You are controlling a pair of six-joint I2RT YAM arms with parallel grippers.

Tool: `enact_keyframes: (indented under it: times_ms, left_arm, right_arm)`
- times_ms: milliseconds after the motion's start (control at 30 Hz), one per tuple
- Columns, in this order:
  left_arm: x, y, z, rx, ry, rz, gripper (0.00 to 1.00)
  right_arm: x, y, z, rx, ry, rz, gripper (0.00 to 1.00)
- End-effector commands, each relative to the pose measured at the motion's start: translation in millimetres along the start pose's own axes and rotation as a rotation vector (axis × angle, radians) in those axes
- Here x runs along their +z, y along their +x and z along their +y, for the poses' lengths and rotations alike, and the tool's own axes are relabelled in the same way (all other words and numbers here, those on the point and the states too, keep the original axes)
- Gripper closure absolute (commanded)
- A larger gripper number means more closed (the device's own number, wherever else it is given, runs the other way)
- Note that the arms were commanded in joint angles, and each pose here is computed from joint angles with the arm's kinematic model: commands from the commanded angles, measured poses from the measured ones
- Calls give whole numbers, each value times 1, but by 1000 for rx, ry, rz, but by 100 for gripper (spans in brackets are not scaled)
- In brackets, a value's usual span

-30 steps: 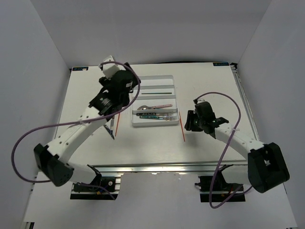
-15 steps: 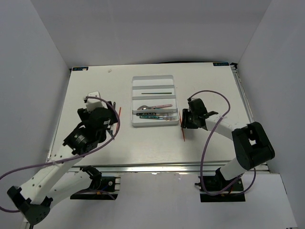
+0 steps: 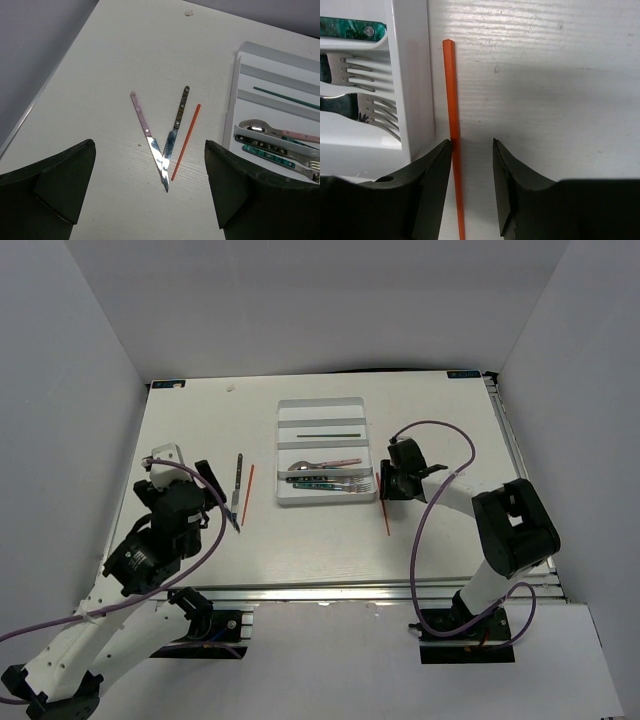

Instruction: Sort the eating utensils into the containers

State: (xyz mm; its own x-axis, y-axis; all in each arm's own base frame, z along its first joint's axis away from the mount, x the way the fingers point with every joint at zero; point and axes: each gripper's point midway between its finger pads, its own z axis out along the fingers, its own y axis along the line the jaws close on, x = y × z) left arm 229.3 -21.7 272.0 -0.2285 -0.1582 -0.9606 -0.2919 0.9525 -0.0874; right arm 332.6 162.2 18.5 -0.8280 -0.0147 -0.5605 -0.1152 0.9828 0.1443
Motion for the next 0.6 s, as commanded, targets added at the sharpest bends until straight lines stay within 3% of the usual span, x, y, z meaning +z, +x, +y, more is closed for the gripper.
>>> enact_keyframes:
  times_ms: [0, 267, 567]
  left_arm:
    - [-1, 1, 7, 11, -17, -11, 2]
    - [-1, 1, 7, 7, -14, -13, 2]
    - [-2, 2, 8, -6, -9, -16, 2]
  right_arm:
    - [8, 1, -11, -23, 58, 10, 56]
    - [13, 5, -37, -74, 189, 43, 58]
    - [27, 25, -38, -132, 159, 190, 62]
